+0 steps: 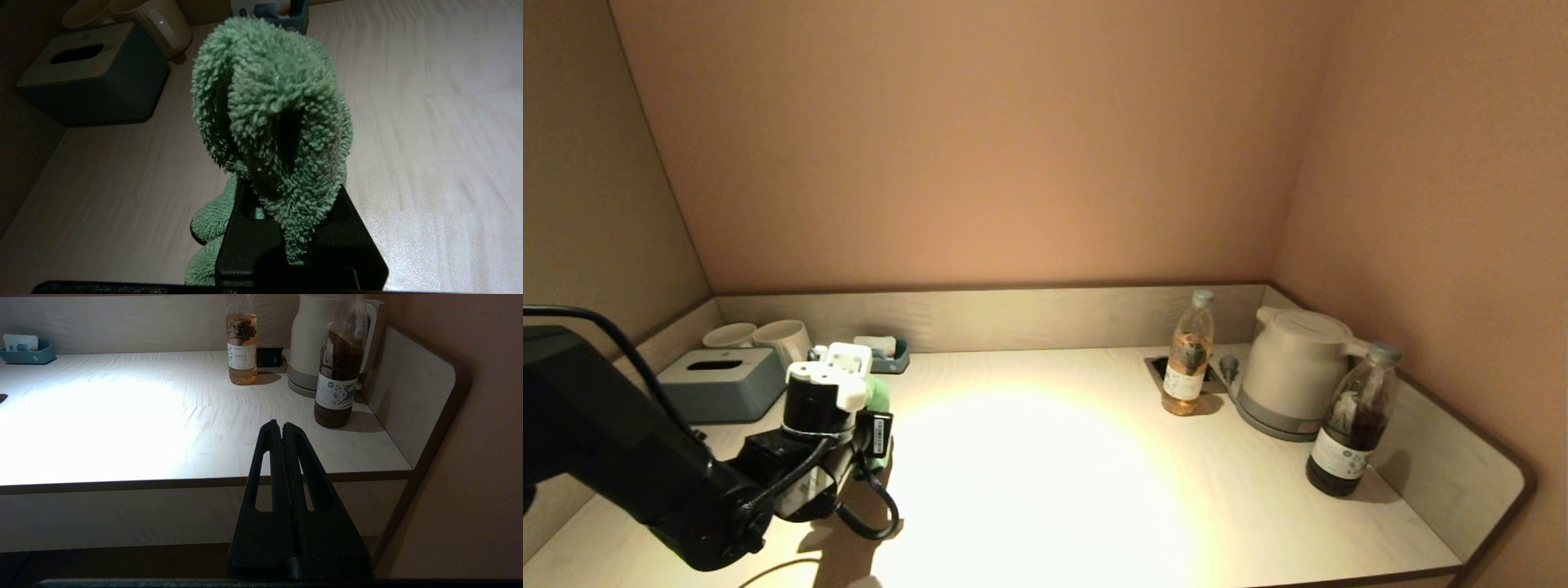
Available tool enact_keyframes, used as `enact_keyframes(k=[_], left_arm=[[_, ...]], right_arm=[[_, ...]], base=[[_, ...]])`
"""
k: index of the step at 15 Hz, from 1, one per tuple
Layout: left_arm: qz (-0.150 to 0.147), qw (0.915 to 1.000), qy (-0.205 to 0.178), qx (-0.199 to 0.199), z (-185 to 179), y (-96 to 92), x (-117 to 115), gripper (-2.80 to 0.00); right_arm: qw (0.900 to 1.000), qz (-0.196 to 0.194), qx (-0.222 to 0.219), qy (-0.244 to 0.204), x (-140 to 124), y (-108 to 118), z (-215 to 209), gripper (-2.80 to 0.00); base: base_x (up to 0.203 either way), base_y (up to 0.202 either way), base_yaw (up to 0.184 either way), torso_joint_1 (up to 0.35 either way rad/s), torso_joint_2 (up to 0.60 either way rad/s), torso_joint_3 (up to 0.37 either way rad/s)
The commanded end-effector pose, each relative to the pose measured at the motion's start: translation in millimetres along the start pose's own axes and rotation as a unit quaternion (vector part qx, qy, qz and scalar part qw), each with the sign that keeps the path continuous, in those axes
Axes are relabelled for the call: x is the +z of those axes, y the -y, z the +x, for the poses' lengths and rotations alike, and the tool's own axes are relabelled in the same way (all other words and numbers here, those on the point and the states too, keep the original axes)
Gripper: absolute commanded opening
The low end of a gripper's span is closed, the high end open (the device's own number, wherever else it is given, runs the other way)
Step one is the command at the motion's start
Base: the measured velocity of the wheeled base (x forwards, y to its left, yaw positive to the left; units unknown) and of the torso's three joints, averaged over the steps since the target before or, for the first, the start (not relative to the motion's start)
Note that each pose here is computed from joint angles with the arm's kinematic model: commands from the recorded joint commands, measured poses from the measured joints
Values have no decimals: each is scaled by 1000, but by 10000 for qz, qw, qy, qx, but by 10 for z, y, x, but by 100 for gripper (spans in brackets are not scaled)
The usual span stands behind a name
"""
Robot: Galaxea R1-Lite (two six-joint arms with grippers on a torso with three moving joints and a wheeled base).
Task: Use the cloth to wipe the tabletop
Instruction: Sweep the stains on the table, then place the tablecloth
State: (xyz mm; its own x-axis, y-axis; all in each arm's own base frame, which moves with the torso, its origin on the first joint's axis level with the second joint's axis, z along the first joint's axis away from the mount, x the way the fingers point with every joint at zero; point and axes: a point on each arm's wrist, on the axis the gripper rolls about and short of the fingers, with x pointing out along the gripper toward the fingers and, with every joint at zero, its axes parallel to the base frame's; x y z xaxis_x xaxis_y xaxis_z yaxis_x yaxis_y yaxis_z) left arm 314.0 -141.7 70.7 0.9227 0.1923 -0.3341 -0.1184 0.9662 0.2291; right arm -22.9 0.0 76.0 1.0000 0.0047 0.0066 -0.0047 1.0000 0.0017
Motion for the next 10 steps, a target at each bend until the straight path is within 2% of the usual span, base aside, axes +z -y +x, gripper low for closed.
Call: enact_keyframes(k=[1, 2, 4, 6, 7, 10], left_arm=[[-601, 9956, 629, 334, -337, -507, 477, -280], [-746, 9932, 699, 556, -432, -743, 565, -280], [-906, 9874, 498, 1200, -540, -1266, 577, -280], [-930, 9829, 83, 1586, -627, -1583, 485, -280], [-1030, 9761, -171, 1905, -661, -1816, 422, -280], [-1361, 9596, -637, 2380, -790, -2302, 269, -280]], right_arm=[[10000, -1, 7, -10, 0, 0, 1, -280], [10000, -8, 7, -2, 1, 0, 1, -280], [10000, -1, 0, -2, 1, 0, 1, -280], [10000, -1, 0, -2, 1, 0, 1, -280], [10000, -1, 7, -2, 1, 0, 1, -280], [10000, -1, 0, -2, 1, 0, 1, -280]], base=[[0, 0, 0, 0, 0, 0], [0, 0, 0, 0, 0, 0], [0, 0, 0, 0, 0, 0], [0, 0, 0, 0, 0, 0], [0, 0, 0, 0, 0, 0], [0, 0, 0, 0, 0, 0]])
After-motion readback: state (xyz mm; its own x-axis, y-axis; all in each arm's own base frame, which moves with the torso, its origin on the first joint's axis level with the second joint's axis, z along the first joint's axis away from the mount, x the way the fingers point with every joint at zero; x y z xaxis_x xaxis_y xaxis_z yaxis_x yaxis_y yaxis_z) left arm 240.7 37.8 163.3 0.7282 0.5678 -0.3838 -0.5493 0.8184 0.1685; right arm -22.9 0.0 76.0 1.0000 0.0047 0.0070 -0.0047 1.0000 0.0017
